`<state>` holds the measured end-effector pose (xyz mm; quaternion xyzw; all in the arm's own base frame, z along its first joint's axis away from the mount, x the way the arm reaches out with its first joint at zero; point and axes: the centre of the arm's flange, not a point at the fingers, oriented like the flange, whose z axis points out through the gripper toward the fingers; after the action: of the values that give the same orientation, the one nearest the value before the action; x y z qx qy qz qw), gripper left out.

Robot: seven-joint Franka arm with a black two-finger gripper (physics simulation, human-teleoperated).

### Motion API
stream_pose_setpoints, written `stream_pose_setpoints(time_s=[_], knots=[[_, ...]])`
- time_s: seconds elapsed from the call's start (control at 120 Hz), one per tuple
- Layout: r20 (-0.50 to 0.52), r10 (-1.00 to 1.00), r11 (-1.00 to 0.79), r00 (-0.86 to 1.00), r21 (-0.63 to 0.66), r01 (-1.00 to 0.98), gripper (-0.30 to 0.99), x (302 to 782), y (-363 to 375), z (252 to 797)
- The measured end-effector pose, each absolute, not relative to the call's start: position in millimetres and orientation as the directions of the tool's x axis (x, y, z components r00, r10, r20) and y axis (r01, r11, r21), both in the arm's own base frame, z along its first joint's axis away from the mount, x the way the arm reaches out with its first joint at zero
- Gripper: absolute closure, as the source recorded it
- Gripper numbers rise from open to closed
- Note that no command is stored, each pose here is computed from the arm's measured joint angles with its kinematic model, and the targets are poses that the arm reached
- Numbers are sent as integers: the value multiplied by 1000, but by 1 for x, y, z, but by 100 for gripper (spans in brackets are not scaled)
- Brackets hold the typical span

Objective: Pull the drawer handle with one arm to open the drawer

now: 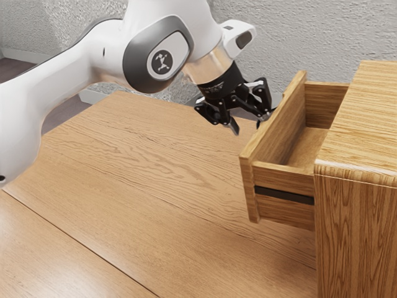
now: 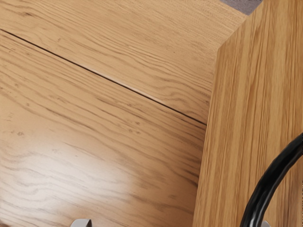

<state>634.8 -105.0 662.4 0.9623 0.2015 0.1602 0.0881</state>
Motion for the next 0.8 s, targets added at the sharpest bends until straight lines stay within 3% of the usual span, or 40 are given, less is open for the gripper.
stream_pose_setpoints(time_s=[0.8], knots=[[280,451,-888,848,236,394,39,637,-83,661]])
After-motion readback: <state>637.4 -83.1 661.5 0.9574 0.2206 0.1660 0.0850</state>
